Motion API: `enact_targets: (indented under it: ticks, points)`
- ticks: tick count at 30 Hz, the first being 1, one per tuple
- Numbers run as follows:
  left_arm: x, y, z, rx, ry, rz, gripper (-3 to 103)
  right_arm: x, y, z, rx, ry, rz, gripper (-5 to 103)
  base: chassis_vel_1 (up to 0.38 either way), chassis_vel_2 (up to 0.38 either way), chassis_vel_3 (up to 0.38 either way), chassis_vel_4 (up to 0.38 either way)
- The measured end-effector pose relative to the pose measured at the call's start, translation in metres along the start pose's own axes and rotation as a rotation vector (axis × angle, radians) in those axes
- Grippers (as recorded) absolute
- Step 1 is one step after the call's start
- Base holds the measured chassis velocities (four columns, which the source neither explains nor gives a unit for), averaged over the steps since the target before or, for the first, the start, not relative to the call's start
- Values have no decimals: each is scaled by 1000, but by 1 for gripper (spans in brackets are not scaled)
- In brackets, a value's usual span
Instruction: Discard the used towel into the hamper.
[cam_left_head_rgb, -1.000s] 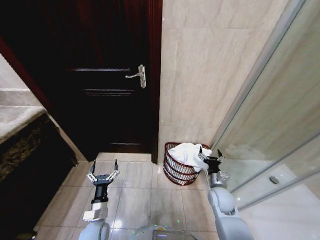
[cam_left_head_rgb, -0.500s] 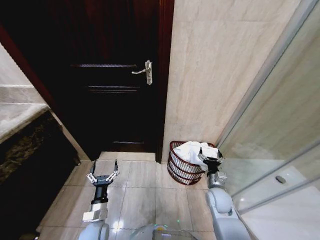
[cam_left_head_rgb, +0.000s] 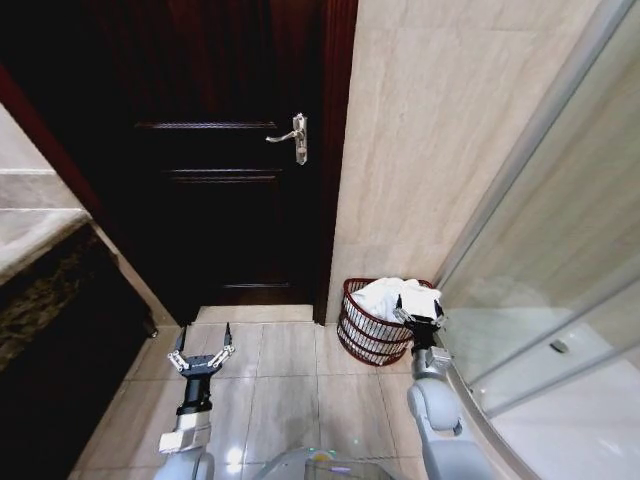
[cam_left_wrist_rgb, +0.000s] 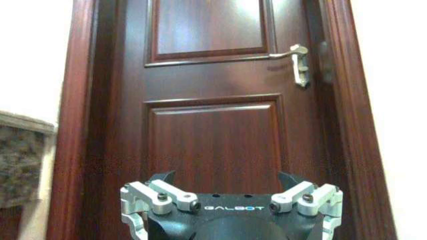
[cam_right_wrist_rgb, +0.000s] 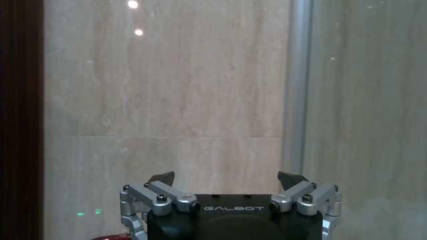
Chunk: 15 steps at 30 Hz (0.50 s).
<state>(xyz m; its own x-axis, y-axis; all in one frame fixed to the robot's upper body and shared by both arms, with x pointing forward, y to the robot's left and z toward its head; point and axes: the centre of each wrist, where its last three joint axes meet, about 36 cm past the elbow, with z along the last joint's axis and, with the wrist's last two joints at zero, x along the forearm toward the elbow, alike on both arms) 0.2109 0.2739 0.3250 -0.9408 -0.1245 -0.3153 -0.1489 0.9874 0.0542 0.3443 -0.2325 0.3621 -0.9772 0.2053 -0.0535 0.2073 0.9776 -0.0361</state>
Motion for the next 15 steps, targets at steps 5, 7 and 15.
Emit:
enact_targets:
  ticks: [5,7,15]
  points:
    - [0,-1,1,4,0,3,100,2,-1,-1,-10,-6,4,100,-47,-63,-90,-103]
    - [0,-2,1,5,0,3,100,2,-2,-1,-13,-7,6,100,-104,-101,-71,-99]
    - [-3,-5,1,12,-3,-2,100,8,-21,-3,-32,-4,-42,100,-88,-84,-55,-67]
